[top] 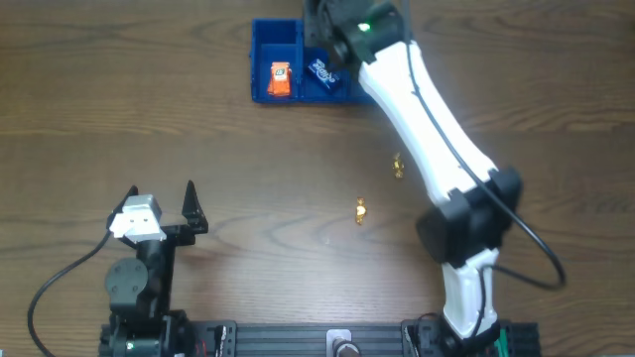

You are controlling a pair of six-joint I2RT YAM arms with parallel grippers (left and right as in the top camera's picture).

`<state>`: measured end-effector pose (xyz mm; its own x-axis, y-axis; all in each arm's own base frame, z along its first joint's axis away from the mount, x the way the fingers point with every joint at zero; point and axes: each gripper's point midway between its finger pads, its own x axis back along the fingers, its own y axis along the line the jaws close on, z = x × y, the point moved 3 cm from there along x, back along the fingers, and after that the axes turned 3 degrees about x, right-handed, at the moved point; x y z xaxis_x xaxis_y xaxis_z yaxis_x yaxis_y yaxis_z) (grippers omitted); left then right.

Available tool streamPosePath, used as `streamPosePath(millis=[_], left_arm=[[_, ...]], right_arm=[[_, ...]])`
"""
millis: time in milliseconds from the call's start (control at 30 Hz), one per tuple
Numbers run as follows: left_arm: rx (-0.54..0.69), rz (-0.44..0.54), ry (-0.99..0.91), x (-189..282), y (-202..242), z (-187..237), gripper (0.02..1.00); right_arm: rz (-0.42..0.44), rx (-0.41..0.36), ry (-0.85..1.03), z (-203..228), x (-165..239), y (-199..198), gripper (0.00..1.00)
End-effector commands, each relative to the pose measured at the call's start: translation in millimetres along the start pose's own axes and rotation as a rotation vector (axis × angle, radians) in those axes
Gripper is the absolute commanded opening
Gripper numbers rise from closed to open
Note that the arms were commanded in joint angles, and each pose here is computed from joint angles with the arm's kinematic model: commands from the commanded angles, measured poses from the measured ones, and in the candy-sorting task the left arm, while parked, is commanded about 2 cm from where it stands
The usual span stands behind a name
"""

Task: Sort Candies Into Trays

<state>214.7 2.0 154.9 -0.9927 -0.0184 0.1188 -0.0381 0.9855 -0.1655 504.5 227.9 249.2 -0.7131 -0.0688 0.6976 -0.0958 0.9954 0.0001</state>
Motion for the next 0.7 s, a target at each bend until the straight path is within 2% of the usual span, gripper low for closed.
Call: streamPosePath(millis=[33,167,367,433,467,500,533,567,633,667,700], left_arm=[[-0.004,-0.018,0.051,-1,4,16,0.998],[-0.004,-0.018,0.051,-1,4,16,0.998],[-0.004,-0.018,0.051,-1,4,16,0.998],[-0.004,-0.018,0.051,-1,4,16,0.998],[-0.004,-0.018,0.05,-1,4,16,0.998],[-0.004,-0.018,0.051,-1,4,16,0.998],[-0.004,-0.018,0.051,-1,4,16,0.996],[-0.004,-0.018,0.051,-1,4,16,0.998],[-0.004,-0.018,0.051,-1,4,16,0.998],[-0.004,-0.018,0.051,-1,4,16,0.998],[-0.004,-0.018,0.051,-1,4,16,0.998]], right_arm=[[-0.023,0.044,0.077,28,-61,10,0.205],[-0.022,0.039,0.122,49,-91,13,0.205],[-0.012,0.027,0.129,50,-98,5,0.231],[-0.01,0.027,0.131,50,-98,3,0.312],[-0.008,0.026,0.132,50,-98,2,0.389],[-0.008,0.024,0.132,50,-98,2,0.5],[-0.006,0.018,0.132,50,-99,0,0.684],[-0.003,0.014,0.134,50,-99,-2,0.733],[0.002,-0.002,0.137,48,-95,-6,0.899],[-0.003,-0.007,0.115,36,-77,-8,0.963],[-0.019,-0.013,0.075,16,-36,-9,1.0]])
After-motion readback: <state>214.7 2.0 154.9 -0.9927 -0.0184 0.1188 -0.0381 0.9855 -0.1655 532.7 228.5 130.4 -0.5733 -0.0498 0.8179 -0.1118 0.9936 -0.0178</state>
